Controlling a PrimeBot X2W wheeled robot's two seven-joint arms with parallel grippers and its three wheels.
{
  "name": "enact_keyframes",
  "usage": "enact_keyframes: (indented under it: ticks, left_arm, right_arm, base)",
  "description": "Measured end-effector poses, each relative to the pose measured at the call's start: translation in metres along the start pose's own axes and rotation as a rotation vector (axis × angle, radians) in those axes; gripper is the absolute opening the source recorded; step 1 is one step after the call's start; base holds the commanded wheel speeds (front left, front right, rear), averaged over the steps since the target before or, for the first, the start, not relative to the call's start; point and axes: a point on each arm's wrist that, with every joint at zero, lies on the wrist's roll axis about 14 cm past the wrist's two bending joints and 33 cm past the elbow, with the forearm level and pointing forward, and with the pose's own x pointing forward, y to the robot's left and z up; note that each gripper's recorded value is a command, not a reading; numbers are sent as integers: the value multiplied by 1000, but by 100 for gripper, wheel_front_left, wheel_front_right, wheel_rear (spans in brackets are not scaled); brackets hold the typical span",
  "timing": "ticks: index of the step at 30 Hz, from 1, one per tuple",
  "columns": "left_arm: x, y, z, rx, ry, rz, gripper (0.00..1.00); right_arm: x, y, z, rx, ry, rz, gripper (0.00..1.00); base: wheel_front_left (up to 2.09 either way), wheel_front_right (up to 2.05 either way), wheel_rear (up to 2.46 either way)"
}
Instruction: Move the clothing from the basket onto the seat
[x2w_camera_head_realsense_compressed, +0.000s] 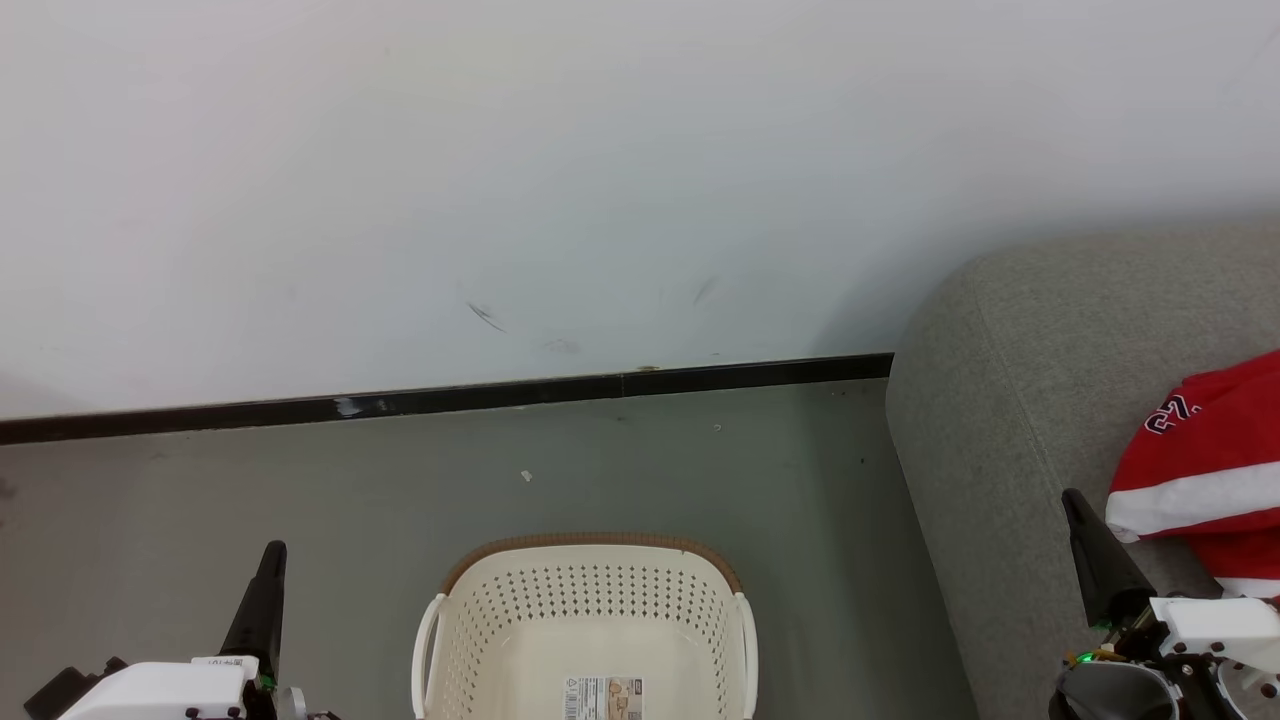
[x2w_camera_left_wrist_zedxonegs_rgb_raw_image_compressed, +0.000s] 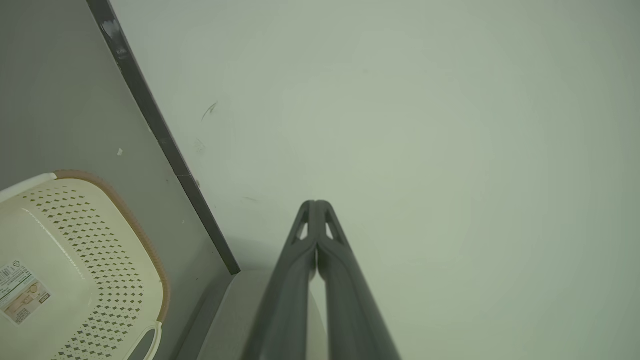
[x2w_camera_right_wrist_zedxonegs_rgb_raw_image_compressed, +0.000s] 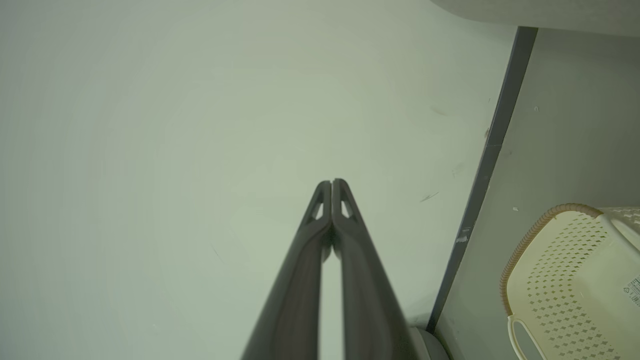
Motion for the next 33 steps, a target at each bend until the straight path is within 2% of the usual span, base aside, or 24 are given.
enact_keyframes:
  ticks: [33]
  left_arm:
    - [0,1,0,0,0,2,0]
  right_arm:
    - [0,0,0,1,0,0,0]
  base:
    - [0,0,0]
